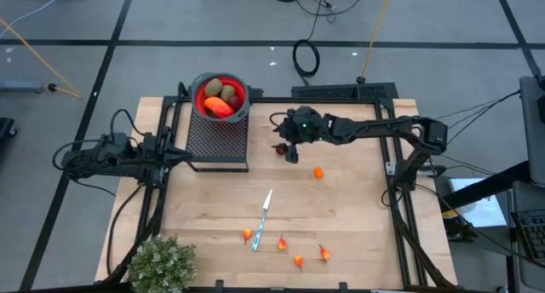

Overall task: Pick & Place Fruit
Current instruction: Put the red pomegranate into the red strainer bowl on the shelf

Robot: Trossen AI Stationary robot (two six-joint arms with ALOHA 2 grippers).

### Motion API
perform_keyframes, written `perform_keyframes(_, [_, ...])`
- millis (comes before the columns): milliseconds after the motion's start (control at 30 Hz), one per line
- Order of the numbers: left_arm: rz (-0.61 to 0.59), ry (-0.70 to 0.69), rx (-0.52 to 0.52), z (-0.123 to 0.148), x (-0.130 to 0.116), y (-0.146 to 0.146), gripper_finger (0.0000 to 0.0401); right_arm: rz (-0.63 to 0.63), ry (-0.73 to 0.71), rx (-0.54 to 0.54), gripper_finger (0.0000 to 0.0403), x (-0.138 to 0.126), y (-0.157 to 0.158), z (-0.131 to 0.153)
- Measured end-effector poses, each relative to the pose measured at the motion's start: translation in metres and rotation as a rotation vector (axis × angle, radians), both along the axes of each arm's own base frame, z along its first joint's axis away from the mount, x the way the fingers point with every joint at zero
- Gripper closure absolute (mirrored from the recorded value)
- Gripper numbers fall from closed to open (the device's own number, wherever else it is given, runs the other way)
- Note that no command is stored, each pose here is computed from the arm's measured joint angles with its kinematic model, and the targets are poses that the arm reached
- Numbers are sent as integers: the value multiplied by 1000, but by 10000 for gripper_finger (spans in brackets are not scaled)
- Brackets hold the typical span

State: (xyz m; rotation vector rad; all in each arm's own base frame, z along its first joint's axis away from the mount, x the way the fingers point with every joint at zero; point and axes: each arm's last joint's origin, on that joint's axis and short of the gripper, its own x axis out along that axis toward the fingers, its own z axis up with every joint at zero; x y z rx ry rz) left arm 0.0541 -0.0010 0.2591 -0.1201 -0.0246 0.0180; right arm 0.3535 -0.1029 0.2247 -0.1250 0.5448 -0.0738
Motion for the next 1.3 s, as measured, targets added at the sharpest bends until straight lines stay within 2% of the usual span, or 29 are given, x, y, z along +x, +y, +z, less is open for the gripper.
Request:
perform_keyframes(133, [0, 0, -20, 0, 0, 0, 397, 1, 55, 26, 112, 4, -4, -19])
perform_keyframes(367, [0, 0, -38, 0, 0, 0, 388, -75, 100, 127, 92, 6, -13, -37])
perform_keyframes(533, [0, 1, -39, 0, 0, 0, 399, -128, 121, 194, 85, 5, -17, -44])
perform_keyframes(733, [0, 1, -39, 0, 0, 0, 387, -145, 140, 220, 85, 3, -17, -45])
perform_keyframes(867, [0, 1, -39, 0, 0, 0, 386, -162, 155, 279, 85, 1, -17, -47])
perform_keyframes(1067, [1, 1, -42, 0, 0, 0, 399, -188, 168, 266, 85, 2, -19, -53])
perform_keyframes(1300, [0, 1, -48, 0, 0, 0, 385, -161, 182, 233, 85, 4, -21, -59])
